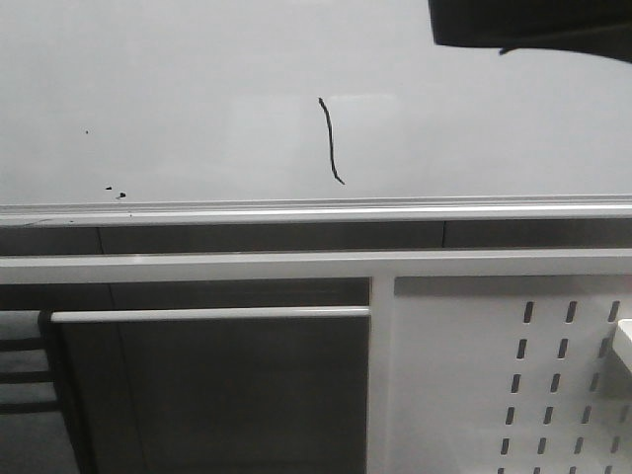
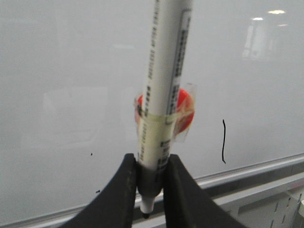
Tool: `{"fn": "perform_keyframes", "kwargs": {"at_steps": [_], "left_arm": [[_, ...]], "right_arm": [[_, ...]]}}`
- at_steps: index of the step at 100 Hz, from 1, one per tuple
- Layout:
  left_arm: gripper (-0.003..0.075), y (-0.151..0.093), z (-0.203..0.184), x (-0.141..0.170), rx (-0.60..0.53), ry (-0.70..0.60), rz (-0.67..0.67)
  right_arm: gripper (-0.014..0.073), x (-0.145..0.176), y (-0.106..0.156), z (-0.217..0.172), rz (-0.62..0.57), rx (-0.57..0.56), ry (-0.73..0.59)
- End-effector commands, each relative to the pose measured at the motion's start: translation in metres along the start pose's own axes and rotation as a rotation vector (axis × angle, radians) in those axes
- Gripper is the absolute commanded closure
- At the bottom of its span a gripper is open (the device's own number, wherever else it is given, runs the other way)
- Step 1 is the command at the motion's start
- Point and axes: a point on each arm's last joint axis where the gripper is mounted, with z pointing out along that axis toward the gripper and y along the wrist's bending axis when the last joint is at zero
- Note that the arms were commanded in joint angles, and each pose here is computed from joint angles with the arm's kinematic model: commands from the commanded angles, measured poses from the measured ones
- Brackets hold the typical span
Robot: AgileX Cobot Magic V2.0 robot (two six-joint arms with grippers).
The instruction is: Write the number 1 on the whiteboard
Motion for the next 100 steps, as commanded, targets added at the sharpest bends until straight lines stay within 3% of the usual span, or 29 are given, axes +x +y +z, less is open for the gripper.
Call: {"fn": "perform_keyframes", "kwargs": {"at_steps": [1, 53, 100], "left_arm": [[0.0742, 0.003, 0.009, -0.018, -0.013, -0.111, 0.003], [0.0742, 0.018, 0.047, -0.028, -0.122, 0.082, -0.031], [0.0742, 0.024, 0.075, -0.017, -0.126, 0.135, -0.039]], "right_arm": [[0.0644, -0.013, -0.007, -0.002, -0.017, 0.06, -0.07], [0.0644, -0.013, -0.007, -0.002, -0.008, 0.062, -0.067], [0.0644, -0.013, -0.007, -0.001, -0.002, 0.063, -0.066]]}}
